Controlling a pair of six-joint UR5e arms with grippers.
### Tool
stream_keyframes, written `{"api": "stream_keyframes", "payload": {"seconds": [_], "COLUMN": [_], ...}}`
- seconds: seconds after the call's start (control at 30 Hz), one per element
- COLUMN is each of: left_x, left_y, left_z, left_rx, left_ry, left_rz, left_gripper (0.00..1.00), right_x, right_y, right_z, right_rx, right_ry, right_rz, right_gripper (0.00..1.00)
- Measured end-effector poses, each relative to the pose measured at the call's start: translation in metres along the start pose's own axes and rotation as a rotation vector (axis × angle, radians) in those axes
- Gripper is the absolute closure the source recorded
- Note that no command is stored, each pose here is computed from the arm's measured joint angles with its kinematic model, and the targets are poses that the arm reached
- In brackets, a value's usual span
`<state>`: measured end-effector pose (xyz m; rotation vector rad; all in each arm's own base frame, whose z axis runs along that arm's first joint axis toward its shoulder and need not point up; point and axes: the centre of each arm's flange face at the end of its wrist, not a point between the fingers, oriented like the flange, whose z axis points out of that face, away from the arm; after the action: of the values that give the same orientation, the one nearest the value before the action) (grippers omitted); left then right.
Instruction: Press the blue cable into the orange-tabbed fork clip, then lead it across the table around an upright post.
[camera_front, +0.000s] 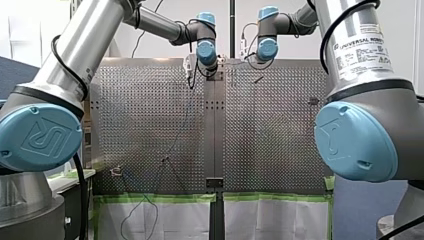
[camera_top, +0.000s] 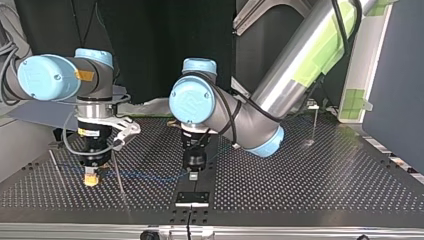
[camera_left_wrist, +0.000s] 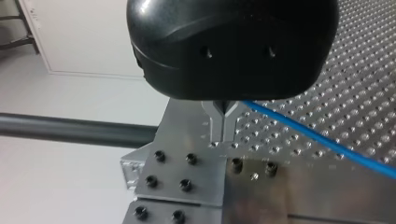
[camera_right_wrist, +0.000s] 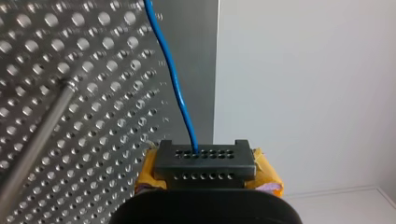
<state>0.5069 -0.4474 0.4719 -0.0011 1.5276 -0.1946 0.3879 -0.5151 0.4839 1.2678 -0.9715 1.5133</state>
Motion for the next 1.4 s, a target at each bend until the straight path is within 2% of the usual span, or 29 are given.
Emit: {"api": "stream_keyframes", "payload": {"seconds": [0.2, 0.43, 0.63, 0.73, 0.97, 1.23, 1.4], "left_x": [0.006, -0.010, 0.004, 0.008, -0.004, 0.013, 0.021], "left_y": [-0.015, -0.030, -0.048, -0.055, -0.066, -0.083, -0.092], "left_z": [0.003, 0.005, 0.010, 0.016, 0.026, 0.038, 0.047], "left_rx": [0.014, 0.036, 0.056, 0.070, 0.098, 0.117, 0.135], "left_ry": [0.040, 0.023, 0.053, 0.047, 0.001, 0.010, 0.002], "left_rz": [0.016, -0.007, 0.001, -0.017, -0.067, -0.073, -0.084], "left_gripper": [1.00, 1.00, 1.00, 1.00, 1.00, 1.00, 1.00], "right_x": [0.002, 0.002, 0.003, 0.003, 0.001, 0.000, -0.001], "right_y": [0.013, 0.031, 0.045, 0.052, 0.068, 0.078, 0.094], "right_z": [0.005, 0.010, 0.015, 0.017, 0.022, 0.024, 0.028], "right_rx": [-0.021, -0.048, -0.066, -0.076, -0.090, -0.104, -0.126], "right_ry": [-0.006, -0.014, -0.016, -0.017, -0.019, -0.020, -0.022], "right_rz": [0.001, -0.004, -0.007, -0.008, -0.003, -0.003, -0.003], "right_gripper": [1.00, 1.00, 1.00, 1.00, 1.00, 1.00, 1.00]}}
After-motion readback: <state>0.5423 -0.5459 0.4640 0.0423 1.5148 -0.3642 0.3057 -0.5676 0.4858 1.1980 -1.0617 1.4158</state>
